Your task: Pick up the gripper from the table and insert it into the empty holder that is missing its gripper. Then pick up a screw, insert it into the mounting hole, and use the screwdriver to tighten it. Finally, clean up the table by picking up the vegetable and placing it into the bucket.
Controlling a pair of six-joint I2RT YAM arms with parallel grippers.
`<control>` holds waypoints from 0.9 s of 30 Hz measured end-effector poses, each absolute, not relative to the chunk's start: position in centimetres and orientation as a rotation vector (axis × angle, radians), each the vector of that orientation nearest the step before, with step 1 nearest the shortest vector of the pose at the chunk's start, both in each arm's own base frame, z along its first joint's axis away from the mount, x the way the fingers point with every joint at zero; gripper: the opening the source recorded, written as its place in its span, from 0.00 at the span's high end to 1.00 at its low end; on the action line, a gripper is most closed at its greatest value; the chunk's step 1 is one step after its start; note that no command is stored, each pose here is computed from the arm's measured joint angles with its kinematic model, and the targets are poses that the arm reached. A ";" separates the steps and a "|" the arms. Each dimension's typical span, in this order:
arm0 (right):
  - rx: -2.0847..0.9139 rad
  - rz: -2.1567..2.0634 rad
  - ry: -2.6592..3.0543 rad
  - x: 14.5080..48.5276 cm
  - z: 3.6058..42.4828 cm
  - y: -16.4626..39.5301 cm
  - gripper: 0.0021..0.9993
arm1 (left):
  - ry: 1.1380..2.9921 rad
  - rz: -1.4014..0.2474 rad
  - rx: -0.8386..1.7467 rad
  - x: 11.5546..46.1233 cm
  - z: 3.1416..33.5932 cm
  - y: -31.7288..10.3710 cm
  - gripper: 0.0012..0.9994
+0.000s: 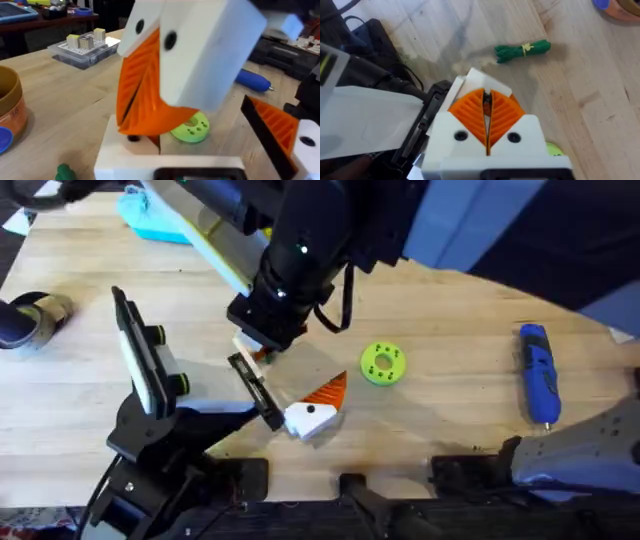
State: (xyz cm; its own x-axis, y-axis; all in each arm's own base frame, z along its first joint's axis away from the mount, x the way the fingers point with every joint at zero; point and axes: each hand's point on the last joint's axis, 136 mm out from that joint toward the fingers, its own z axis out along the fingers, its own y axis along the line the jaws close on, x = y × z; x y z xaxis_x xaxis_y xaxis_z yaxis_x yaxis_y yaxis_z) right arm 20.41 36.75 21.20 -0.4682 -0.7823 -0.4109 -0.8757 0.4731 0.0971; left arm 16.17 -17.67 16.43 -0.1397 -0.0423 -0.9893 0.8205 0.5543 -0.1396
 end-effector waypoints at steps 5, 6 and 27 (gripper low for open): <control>-1.405 0.425 2.414 20.4 21.2 36.8 1.00 | 1.537 -0.858 0.687 16.2 16.4 -17.7 0.01; -1.405 0.425 2.414 20.4 21.2 36.8 1.00 | 1.537 -0.858 0.687 16.2 16.4 -17.7 0.01; -1.342 0.425 2.354 21.4 24.2 35.0 0.01 | 1.537 -0.856 0.687 16.2 16.4 -17.6 0.01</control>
State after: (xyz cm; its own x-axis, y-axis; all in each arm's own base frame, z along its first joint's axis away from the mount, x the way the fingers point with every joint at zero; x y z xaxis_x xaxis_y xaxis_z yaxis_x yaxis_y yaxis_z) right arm 21.42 35.01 24.24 -0.4617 -0.7469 -0.4785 -0.8671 0.4938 0.0658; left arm 16.20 -17.64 16.42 -0.1386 -0.0419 -0.9895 0.8192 0.5566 -0.1383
